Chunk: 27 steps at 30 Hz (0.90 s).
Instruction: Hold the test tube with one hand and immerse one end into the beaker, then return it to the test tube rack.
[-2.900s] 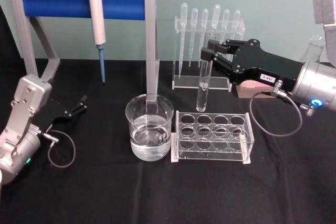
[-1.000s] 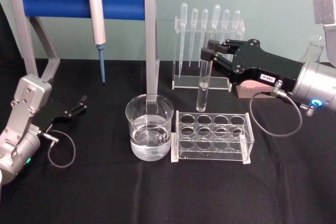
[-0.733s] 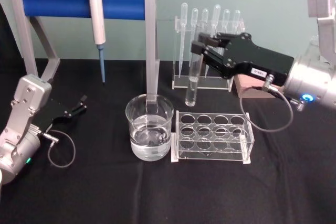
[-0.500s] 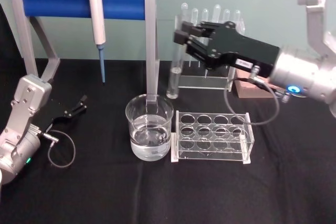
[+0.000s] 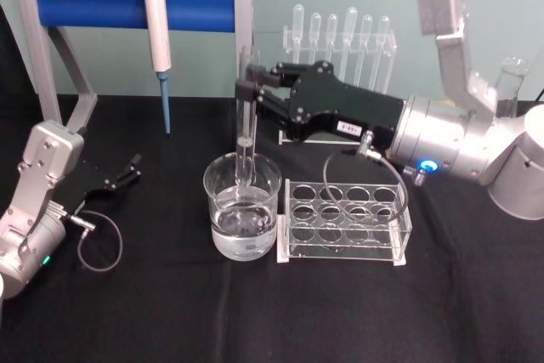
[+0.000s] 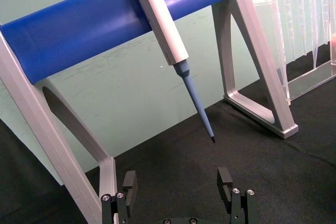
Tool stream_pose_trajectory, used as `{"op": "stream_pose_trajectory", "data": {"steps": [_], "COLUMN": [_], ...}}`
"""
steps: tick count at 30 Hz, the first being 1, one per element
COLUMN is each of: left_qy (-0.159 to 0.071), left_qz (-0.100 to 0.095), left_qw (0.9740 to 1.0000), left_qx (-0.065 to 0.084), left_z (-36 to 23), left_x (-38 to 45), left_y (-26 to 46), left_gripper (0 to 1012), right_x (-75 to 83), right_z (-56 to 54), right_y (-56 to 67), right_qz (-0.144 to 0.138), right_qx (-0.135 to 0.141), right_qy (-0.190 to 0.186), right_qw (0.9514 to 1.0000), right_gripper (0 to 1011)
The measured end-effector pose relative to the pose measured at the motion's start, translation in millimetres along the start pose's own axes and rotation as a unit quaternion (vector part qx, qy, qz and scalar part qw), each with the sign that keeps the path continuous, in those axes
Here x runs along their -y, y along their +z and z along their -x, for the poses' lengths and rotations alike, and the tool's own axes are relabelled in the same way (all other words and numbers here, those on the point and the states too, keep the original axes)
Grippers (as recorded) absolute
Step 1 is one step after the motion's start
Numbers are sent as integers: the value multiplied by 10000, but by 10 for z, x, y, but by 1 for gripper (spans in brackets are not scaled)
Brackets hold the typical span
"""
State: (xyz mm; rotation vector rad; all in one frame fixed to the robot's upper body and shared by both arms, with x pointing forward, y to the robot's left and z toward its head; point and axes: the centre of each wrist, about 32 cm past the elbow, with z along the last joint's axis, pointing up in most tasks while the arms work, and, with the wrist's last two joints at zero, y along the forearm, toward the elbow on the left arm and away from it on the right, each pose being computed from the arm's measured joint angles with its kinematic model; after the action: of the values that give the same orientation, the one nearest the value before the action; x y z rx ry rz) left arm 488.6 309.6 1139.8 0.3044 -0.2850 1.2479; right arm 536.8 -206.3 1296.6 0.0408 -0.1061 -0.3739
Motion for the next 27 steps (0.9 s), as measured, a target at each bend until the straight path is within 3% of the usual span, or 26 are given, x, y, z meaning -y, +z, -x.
{"op": "stream_pose_trajectory", "data": {"steps": [13,19,27], "left_qy": [0,0,0], "left_qz": [0,0,0], "left_qw": [10000,10000,10000], "left_qx": [0,0,0], "left_z": [0,0,0], "left_x": [0,0,0], "left_y": [0,0,0], "left_gripper": [1000,1000,1000], "right_x": [-65,-110,-163], "right_z": [-6,20,52], "right_y": [-551,-708,-842], "right_qz": [251,237,228], "right_qx": [-132,-65,221], "right_qy": [-153,-195,-324], "right_qw": [9995,9995,9990], "right_gripper": [228,228,228]}}
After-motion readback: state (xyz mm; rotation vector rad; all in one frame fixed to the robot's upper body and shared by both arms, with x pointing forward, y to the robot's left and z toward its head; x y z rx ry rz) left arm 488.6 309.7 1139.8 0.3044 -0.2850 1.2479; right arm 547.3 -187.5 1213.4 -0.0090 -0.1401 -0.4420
